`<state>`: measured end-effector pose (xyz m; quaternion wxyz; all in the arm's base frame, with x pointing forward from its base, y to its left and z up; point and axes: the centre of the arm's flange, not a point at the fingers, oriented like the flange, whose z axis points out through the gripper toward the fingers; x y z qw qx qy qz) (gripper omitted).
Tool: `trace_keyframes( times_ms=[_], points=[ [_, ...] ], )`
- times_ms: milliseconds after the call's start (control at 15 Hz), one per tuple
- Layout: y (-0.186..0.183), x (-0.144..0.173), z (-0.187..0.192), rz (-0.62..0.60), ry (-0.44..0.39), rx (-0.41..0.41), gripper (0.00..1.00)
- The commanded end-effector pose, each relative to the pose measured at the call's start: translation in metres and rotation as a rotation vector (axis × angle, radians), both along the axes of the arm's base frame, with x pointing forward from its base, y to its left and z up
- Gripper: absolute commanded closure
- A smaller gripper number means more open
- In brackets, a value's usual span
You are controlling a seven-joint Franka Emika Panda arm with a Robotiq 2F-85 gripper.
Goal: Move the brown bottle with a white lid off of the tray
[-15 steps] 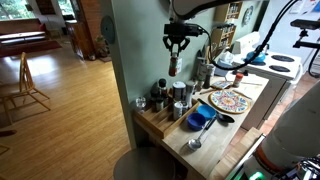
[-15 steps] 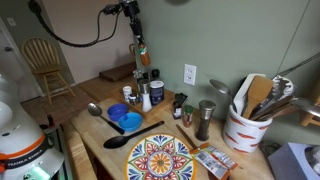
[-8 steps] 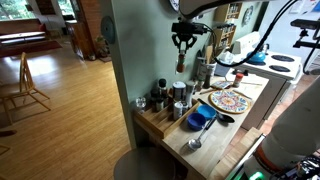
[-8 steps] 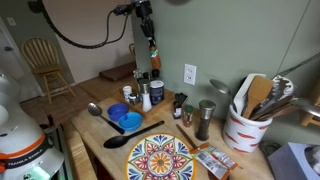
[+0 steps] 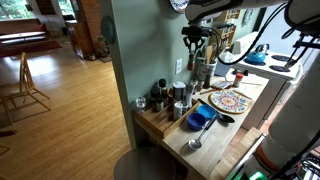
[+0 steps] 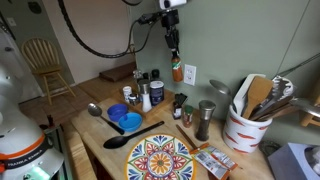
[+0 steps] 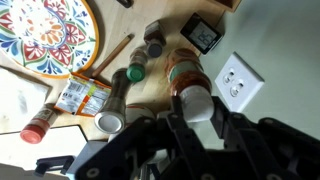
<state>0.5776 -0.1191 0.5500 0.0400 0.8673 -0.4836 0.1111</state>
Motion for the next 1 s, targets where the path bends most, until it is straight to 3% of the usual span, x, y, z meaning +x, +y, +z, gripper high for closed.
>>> trace_keyframes(
  times_ms=[0,333,933],
  points=[
    [-0.021,0.017,-0.027,-0.006,-0.028,-0.005,0.92],
    [-0.053,0.024,-0.074,-0.05,-0.058,-0.003,0.92],
    [-0.086,0.025,-0.138,-0.096,-0.016,0.057,0.92]
  ],
)
